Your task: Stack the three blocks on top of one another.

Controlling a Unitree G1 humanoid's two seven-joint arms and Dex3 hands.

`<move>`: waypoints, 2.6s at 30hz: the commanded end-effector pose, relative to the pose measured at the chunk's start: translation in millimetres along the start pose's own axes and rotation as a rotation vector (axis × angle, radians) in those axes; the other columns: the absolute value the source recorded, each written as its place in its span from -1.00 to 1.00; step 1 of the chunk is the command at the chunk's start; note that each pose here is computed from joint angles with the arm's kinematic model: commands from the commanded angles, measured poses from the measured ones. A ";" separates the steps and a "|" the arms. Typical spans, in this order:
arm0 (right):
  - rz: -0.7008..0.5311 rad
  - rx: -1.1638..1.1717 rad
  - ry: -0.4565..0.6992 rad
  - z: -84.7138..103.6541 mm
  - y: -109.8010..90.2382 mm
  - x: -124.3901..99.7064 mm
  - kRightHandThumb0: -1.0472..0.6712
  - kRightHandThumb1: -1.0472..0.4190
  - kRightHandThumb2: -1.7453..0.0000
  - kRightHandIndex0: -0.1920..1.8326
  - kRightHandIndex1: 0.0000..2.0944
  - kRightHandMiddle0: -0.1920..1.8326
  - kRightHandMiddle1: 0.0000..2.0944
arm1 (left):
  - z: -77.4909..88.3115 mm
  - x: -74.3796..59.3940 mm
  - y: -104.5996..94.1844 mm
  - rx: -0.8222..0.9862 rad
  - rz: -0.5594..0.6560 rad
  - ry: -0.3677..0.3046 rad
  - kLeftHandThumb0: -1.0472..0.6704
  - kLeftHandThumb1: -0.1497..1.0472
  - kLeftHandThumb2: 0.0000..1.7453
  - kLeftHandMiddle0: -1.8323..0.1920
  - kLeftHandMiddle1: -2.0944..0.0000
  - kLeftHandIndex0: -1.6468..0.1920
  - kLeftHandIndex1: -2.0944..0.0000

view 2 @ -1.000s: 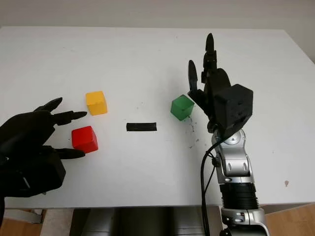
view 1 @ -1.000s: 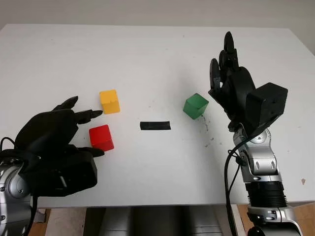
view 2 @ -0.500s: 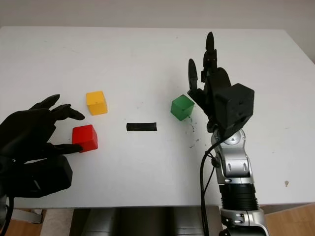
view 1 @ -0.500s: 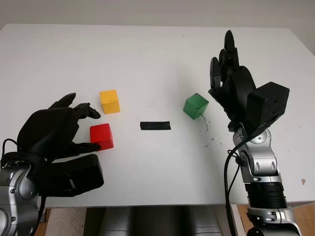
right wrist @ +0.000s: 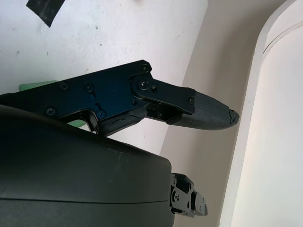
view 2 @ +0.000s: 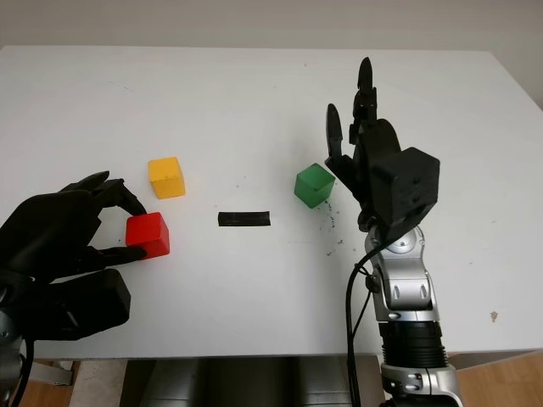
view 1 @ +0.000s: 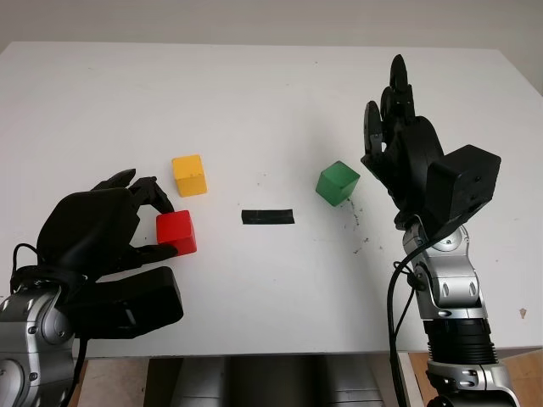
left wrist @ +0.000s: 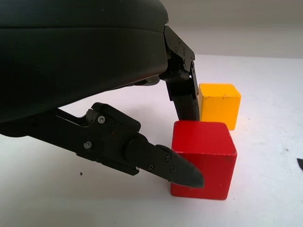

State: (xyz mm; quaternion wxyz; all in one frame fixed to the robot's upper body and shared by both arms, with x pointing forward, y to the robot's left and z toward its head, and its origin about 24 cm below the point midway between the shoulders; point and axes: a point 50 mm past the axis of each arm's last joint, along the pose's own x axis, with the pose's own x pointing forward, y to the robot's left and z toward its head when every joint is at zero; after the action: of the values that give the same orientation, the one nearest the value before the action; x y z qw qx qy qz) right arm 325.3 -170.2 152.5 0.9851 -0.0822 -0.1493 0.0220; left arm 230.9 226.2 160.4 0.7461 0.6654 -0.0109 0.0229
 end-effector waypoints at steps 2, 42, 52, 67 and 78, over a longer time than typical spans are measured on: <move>-0.005 0.001 -0.008 1.5 0.2 -1.5 -0.57 -1.00 0.21 -1.00 -1.00 -1.00 -1.00 | 1.7 1.3 -4.3 -0.002 -0.009 -0.001 -0.53 0.81 -0.94 0.57 0.95 0.49 -0.03; -0.005 -0.006 0.043 -1.8 8.5 -3.5 -0.61 -1.00 0.22 -1.00 -1.00 -1.00 -1.00 | 18.8 22.1 25.9 -0.224 0.110 -0.279 -0.25 1.00 -0.92 0.64 0.97 0.63 -0.51; -0.026 -0.015 0.058 0.0 11.0 -0.3 -0.63 -1.00 0.25 -0.99 -0.99 -1.00 -0.99 | 54.4 48.4 29.5 -0.121 0.068 -0.332 -0.21 0.93 -0.94 0.65 0.95 0.44 -0.37; -0.041 -0.024 0.032 1.7 9.8 0.6 -0.63 -1.00 0.25 -1.00 -0.98 -1.00 -1.00 | 88.8 78.7 10.5 -0.022 0.028 -0.357 -0.19 0.84 -0.94 0.68 0.95 0.36 -0.47; -0.056 -0.034 0.048 0.3 11.4 -1.3 -0.67 -1.00 0.25 -1.00 -0.97 -1.00 -0.99 | 98.2 79.9 -0.5 -0.053 -0.050 -0.362 -0.18 0.88 -0.93 0.74 0.96 0.46 -0.54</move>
State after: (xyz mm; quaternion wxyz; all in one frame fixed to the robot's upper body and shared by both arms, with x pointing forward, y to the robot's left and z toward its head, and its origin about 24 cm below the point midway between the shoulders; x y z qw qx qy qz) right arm 325.1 -160.5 147.6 0.9877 -0.0974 -0.1217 -0.0085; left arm 311.8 136.1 168.1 0.7507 0.6404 -0.1149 -0.1144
